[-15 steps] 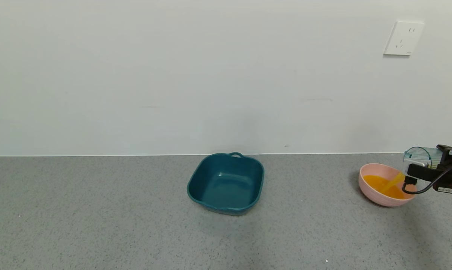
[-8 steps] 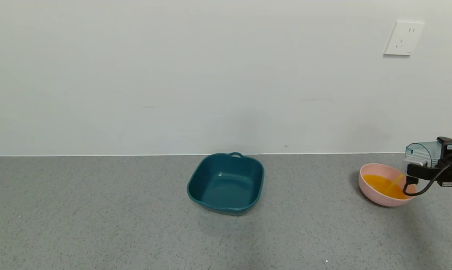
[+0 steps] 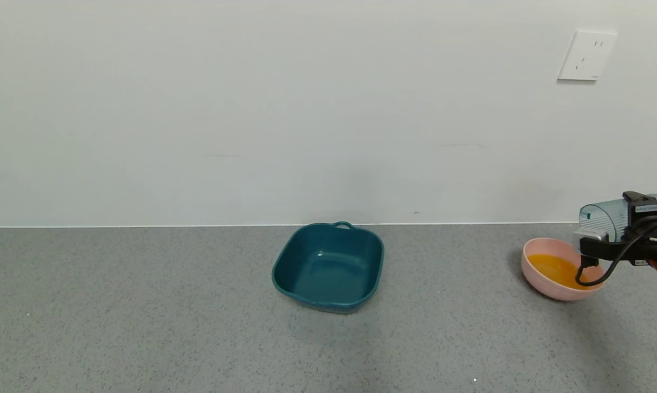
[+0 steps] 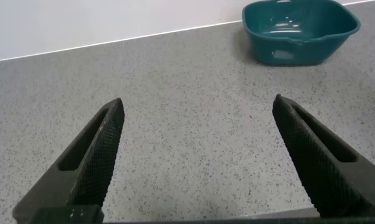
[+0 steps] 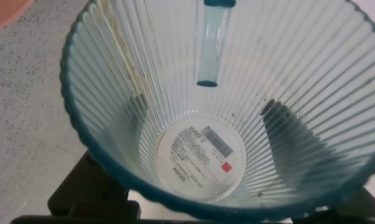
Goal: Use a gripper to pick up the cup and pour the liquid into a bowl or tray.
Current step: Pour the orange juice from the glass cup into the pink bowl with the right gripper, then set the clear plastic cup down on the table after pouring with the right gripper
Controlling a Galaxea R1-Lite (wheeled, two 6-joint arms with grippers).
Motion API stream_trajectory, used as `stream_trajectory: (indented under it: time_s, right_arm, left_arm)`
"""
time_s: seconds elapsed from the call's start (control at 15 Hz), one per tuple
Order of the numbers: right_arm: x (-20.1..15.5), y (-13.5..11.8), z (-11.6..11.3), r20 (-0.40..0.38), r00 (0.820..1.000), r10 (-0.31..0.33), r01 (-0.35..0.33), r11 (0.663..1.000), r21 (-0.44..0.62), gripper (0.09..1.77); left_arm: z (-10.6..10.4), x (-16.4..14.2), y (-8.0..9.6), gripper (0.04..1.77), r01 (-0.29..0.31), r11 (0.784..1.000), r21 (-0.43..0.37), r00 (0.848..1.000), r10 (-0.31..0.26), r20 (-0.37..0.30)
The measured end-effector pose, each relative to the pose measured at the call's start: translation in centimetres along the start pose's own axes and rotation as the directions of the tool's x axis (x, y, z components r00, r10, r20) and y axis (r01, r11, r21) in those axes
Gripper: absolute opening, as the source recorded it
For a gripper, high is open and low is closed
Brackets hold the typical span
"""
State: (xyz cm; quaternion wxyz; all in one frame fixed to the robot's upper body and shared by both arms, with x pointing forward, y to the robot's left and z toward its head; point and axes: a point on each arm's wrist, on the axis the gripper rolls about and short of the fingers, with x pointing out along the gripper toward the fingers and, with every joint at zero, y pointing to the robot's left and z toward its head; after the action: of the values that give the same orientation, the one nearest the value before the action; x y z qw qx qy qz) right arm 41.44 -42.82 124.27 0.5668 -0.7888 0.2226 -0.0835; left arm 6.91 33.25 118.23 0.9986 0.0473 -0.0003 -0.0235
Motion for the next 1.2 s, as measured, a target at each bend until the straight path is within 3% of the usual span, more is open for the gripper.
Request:
stream_trajectory:
  time_s: [0.33, 1.2]
  right_arm:
    - [-0.3, -0.1, 1.2, 0.007, 1.000, 0.007, -0.007, 1.000, -0.017, 1.35]
    - [-0.2, 0.0, 1.3, 0.010, 1.000, 0.012, -0.011, 1.000, -0.019, 1.35]
  left_arm:
    - [0.0, 0.0, 0.0, 1.72, 0.000, 1.000, 0.000, 1.000, 0.000, 0.000]
    - [0.0, 0.0, 0.0, 1.72, 0.000, 1.000, 0.000, 1.000, 0.000, 0.000]
